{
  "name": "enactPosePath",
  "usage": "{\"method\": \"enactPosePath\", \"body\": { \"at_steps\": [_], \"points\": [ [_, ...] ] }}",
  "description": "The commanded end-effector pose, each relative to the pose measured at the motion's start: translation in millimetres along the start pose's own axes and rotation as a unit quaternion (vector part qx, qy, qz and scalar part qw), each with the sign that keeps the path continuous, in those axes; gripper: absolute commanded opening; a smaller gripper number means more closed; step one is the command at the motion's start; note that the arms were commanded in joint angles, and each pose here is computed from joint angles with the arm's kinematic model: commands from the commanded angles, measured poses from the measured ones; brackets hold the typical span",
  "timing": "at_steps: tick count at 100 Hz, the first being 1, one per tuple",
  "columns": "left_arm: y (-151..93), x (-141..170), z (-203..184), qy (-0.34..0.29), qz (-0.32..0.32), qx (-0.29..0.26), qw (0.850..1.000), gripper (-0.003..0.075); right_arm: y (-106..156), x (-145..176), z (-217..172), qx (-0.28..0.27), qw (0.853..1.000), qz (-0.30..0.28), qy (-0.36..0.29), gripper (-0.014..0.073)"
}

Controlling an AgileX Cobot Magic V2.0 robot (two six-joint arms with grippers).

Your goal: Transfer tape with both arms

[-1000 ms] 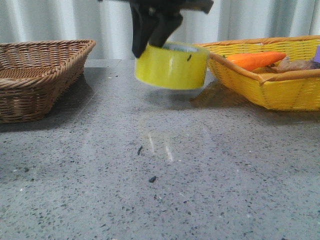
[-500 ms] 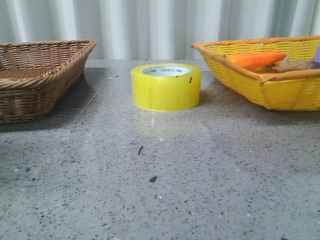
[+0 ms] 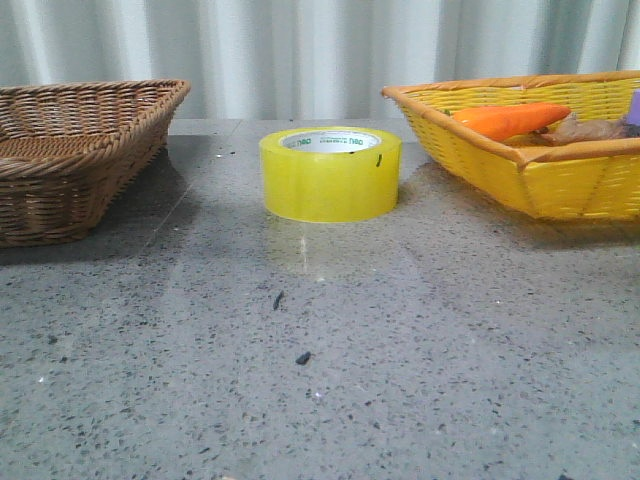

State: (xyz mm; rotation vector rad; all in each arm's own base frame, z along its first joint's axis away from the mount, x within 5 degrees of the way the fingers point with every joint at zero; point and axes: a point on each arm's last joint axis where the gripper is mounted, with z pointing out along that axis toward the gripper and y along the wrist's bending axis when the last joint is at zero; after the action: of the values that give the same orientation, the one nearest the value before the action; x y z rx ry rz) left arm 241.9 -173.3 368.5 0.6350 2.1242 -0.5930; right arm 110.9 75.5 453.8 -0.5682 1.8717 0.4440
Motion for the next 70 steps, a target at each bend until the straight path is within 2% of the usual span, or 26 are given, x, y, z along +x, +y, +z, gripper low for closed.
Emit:
{"method": "enactPosePath", "body": {
  "at_steps": [1, 11, 24, 36, 47, 60, 70],
  "points": [
    [-5, -32, 5, -0.042, 0.002, 0.009, 0.999, 0.0313, 0, 2, -25, 0.008, 0.994, -0.008, -0.106, -0.0059],
    [-4, -46, 21, -0.033, 0.004, 0.014, 0.999, 0.0313, 2, 21, -48, 0.01, 0.989, -0.01, -0.149, -0.0059],
    [-2, -59, 40, -0.021, 0.006, 0.019, 1.0, 0.0314, 2, 40, -60, 0.01, 0.987, -0.01, -0.158, -0.0059],
    [-1, -60, 59, 0.03, 0.004, 0.03, 0.999, 0.0321, 3, 51, -72, 0.009, 0.986, -0.012, -0.168, -0.0059],
    [3, -56, 78, 0.082, 0.005, 0.032, 0.996, 0.0391, 4, 56, -80, 0.009, 0.984, -0.012, -0.176, -0.0059],
    [10, -50, 98, 0.108, -0.012, 0.019, 0.994, 0.0483, 4, 57, -80, 0.01, 0.984, -0.014, -0.178, -0.0059],
    [16, -42, 112, 0.13, -0.013, 0.001, 0.991, 0.0497, 4, 57, -80, 0.01, 0.984, -0.014, -0.177, -0.0059]
  ]
}}
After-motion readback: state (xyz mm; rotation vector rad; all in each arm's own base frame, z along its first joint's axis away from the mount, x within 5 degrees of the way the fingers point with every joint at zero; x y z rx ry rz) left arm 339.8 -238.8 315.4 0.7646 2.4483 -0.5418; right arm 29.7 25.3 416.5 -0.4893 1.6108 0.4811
